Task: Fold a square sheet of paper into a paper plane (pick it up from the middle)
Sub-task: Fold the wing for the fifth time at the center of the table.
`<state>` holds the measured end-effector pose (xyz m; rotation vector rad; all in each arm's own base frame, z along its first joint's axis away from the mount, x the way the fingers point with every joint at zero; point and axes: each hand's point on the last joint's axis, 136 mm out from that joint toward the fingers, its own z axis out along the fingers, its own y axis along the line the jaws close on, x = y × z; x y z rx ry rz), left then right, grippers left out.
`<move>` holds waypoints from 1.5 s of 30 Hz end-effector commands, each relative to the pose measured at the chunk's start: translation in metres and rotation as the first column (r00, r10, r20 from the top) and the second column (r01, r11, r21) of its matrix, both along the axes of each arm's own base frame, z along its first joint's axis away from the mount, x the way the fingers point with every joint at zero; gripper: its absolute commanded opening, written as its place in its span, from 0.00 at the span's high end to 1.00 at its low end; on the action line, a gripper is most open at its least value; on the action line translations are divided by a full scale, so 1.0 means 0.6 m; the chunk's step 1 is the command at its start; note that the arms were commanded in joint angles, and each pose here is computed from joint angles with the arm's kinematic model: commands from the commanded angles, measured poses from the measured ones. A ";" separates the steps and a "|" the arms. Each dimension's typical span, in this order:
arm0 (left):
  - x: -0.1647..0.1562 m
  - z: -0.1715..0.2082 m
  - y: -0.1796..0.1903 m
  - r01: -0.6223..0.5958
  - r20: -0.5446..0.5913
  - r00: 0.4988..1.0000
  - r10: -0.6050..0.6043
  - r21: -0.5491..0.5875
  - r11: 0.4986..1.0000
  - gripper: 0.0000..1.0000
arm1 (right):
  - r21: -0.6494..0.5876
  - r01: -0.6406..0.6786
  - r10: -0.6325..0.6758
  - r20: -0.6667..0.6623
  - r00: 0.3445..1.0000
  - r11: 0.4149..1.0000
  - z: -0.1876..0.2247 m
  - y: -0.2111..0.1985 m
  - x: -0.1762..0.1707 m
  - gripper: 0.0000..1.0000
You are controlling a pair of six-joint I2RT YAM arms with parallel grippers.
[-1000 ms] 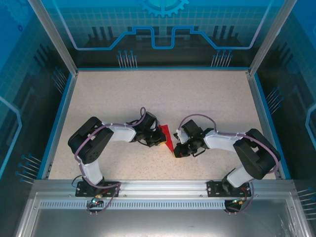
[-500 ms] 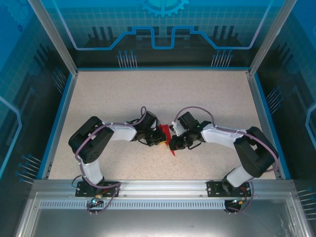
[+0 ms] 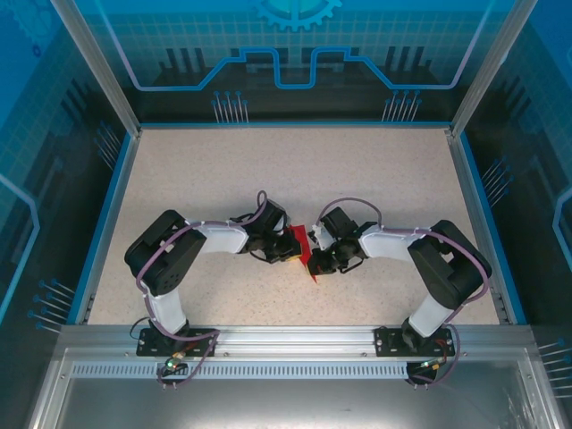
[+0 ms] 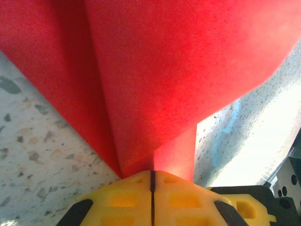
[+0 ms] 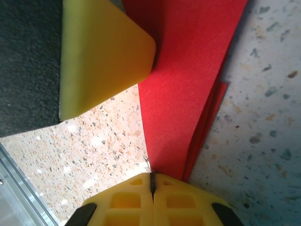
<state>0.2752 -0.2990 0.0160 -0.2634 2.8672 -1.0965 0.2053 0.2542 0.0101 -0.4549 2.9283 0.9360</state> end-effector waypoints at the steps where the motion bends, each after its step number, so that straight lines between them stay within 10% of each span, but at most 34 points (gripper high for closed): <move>1: 0.022 0.031 0.003 0.044 0.108 0.993 -0.046 0.025 0.999 0.91 | -0.113 0.008 -0.018 -0.092 0.996 0.994 -0.053 -0.043 -0.036 0.96; 30: 0.049 -0.020 0.020 0.108 0.184 0.973 -0.141 0.180 0.978 0.92 | -0.114 -0.001 -0.013 -0.120 0.993 0.993 -0.056 -0.049 -0.049 0.96; 45: 0.041 -0.037 0.026 0.109 0.163 0.977 -0.141 0.189 0.976 0.92 | 0.027 0.015 -0.016 0.016 1.000 1.000 0.017 0.031 0.034 0.94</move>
